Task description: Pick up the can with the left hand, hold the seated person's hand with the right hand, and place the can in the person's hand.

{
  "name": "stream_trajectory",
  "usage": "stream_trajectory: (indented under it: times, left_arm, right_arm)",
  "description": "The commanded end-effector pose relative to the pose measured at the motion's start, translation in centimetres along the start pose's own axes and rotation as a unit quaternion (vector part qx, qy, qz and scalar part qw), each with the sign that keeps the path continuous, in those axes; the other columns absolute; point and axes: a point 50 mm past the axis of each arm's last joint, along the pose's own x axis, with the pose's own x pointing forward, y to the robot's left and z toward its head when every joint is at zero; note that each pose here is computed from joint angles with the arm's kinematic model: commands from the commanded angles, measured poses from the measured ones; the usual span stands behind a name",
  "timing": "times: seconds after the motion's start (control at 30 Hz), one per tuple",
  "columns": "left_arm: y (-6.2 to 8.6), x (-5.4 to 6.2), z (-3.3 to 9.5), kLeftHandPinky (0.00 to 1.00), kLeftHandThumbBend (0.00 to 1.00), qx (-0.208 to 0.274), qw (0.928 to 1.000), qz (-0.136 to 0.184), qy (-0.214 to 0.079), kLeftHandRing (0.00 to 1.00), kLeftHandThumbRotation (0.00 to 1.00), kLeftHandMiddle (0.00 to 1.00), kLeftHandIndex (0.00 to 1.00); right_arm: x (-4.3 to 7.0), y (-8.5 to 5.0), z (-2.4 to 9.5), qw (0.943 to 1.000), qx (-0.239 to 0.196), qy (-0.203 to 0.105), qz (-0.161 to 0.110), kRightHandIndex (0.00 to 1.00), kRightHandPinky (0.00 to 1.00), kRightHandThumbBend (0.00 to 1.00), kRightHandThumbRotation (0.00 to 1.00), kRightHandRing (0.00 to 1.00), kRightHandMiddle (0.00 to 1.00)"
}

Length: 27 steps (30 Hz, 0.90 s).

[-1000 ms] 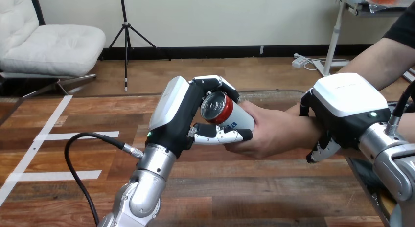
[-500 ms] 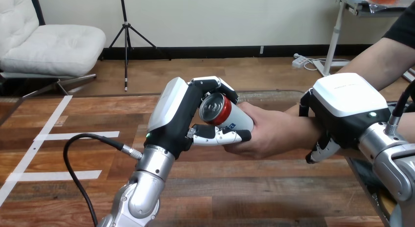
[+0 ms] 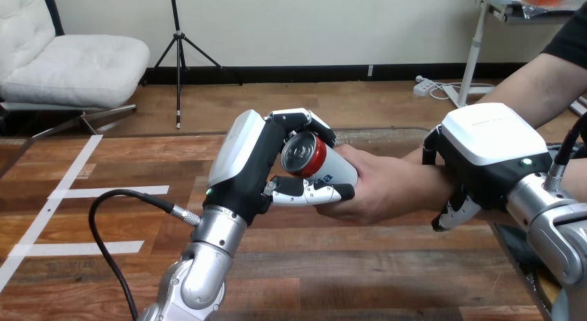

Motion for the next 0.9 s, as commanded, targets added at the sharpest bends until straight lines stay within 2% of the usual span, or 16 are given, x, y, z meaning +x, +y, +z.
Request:
stream_trajectory:
  times: [0.0, 0.87]
  left_arm:
    - [0.74, 0.87, 1.09, 0.33, 0.67, 0.009, 0.9994, 0.016, -0.03, 0.39, 0.0, 0.47, 0.49]
    - [0.64, 0.82, 1.08, 0.33, 0.67, 0.012, 0.9994, 0.016, -0.028, 0.39, 0.0, 0.47, 0.5]
  right_arm:
    - [-0.1, -3.5, 1.06, 0.9966, 0.0, -0.03, -0.076, 0.47, 0.11, 0.88, 0.0, 0.18, 0.27]
    - [-0.05, -3.64, 1.27, 0.9972, 0.001, -0.027, -0.07, 0.48, 0.11, 0.87, 0.0, 0.17, 0.27]
